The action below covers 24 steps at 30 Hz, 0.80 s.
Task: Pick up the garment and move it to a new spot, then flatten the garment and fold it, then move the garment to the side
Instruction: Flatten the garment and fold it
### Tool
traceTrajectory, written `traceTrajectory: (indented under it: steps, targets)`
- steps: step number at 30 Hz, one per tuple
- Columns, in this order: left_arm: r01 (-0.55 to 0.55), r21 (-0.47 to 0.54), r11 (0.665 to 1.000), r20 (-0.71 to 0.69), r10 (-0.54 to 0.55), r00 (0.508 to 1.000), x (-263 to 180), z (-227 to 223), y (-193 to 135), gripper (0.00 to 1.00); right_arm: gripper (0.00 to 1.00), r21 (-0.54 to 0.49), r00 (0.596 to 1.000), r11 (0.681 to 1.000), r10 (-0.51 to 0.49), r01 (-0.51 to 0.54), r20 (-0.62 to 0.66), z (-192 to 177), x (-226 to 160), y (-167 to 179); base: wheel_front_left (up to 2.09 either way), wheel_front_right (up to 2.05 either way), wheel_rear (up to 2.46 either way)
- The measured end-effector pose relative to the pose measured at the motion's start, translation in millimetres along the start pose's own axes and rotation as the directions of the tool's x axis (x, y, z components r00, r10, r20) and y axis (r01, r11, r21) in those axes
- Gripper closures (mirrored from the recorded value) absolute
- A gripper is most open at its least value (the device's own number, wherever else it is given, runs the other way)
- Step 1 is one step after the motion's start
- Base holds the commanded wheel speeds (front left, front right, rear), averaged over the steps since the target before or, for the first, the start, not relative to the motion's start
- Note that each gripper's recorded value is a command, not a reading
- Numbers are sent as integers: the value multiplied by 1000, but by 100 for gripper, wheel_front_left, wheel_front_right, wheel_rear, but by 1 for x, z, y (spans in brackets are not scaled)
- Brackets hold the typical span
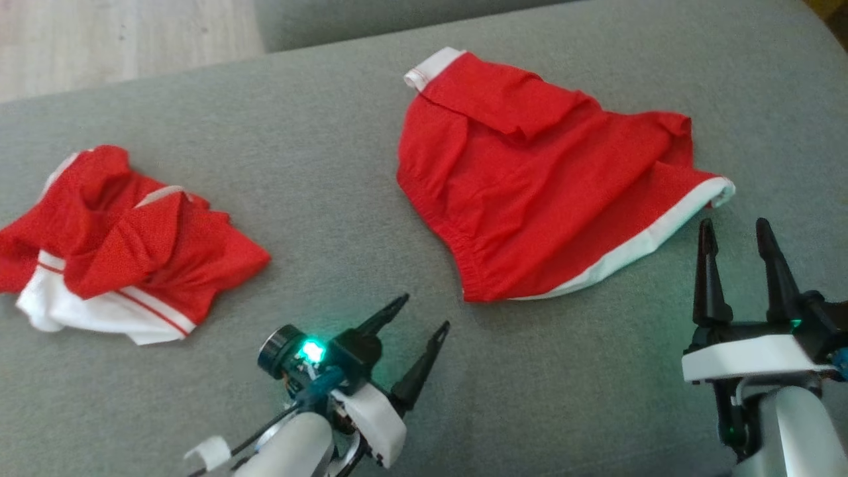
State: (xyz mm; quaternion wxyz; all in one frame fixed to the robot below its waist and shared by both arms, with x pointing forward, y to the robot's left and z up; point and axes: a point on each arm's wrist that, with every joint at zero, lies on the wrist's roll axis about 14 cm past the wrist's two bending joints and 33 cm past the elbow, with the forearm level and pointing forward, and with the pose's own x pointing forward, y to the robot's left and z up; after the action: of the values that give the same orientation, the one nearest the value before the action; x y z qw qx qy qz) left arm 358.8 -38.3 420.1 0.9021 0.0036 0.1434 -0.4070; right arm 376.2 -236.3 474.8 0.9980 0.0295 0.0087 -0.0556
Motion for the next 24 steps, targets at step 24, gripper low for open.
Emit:
traceTrajectory:
  steps: [24]
  targets:
    - [255,135,958,-72,-247,966,66,-17,-26,0,0,1,993,994,-112,112,-29,-7,-2,-37,0,0,0]
